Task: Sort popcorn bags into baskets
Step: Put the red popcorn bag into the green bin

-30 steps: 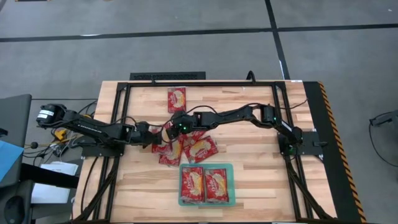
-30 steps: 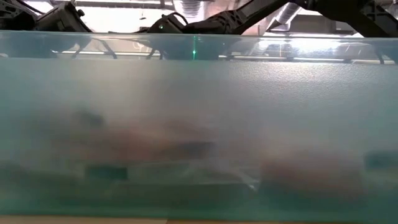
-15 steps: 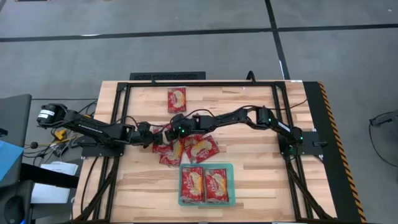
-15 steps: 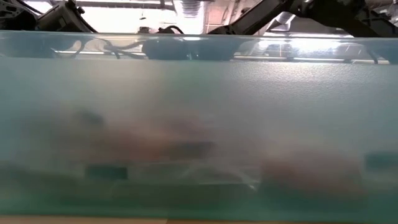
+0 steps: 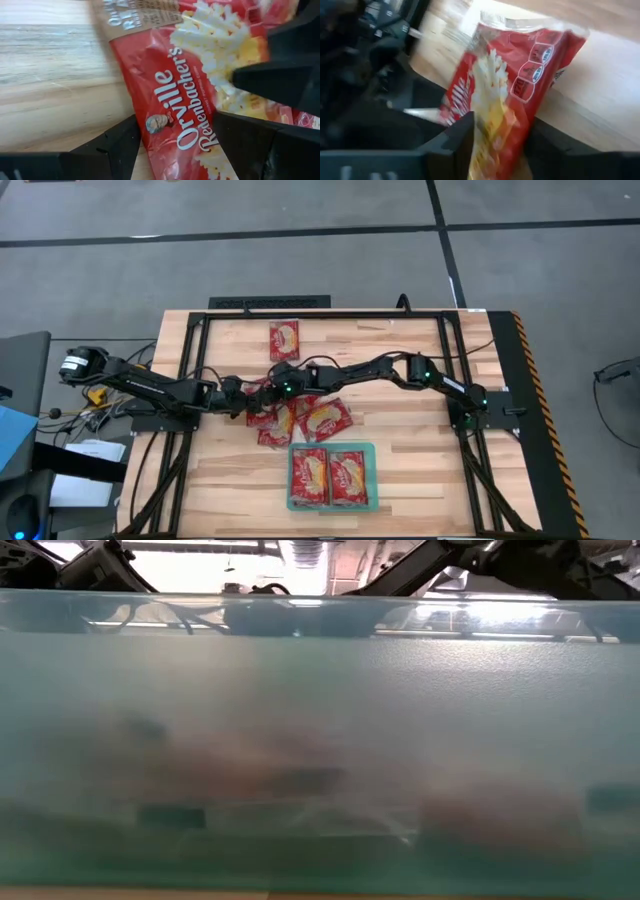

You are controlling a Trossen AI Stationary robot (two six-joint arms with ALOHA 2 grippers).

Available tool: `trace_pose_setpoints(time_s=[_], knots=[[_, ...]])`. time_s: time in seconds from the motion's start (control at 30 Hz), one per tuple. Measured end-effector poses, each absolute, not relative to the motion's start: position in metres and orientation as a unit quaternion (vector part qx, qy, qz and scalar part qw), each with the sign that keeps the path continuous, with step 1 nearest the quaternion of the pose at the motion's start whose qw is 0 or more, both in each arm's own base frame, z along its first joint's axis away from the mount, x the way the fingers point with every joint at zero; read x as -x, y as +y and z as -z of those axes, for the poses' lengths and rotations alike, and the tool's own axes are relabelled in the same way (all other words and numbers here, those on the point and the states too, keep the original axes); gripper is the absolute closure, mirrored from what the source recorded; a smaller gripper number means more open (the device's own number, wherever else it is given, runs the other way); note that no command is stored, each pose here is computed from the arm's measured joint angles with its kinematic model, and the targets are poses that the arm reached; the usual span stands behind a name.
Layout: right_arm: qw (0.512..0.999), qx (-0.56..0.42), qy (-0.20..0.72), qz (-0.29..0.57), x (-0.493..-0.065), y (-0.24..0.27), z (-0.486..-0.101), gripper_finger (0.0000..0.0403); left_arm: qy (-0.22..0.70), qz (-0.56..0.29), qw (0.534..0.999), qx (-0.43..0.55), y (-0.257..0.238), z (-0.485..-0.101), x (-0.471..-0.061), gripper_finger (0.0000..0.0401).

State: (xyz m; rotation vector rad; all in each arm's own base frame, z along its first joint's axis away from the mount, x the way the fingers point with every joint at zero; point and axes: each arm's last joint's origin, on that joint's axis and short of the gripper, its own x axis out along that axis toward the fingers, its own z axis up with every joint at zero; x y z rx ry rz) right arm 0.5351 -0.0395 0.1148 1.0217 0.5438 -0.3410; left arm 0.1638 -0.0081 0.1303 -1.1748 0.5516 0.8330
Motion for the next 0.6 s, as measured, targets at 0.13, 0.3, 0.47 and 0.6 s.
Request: trace_pose_setpoints(time_s=[0.13, 0.3, 0.47, 0.6], knots=[[0.817, -0.487, 0.276, 0.138, -0.545, -0.037, -0.115, 0.0304, 0.260, -0.373, 0.723, 0.520, -0.008, -0.130, -0.163, 0.0161], [0.826, -0.457, 0.286, 0.164, -0.543, -0.037, -0.128, 0.0386, 0.264, -0.358, 0.730, 0.518, -0.009, -0.132, -0.164, 0.0161], [0.813, -0.463, 0.306, 0.174, -0.538, -0.044, -0.140, 0.0378, 0.255, -0.333, 0.744, 0.519, -0.009, -0.142, -0.163, 0.0161], [0.817, -0.465, 0.296, 0.171, -0.535, -0.050, -0.156, 0.0388, 0.252, -0.294, 0.764, 0.516, -0.010, -0.154, -0.162, 0.0161]])
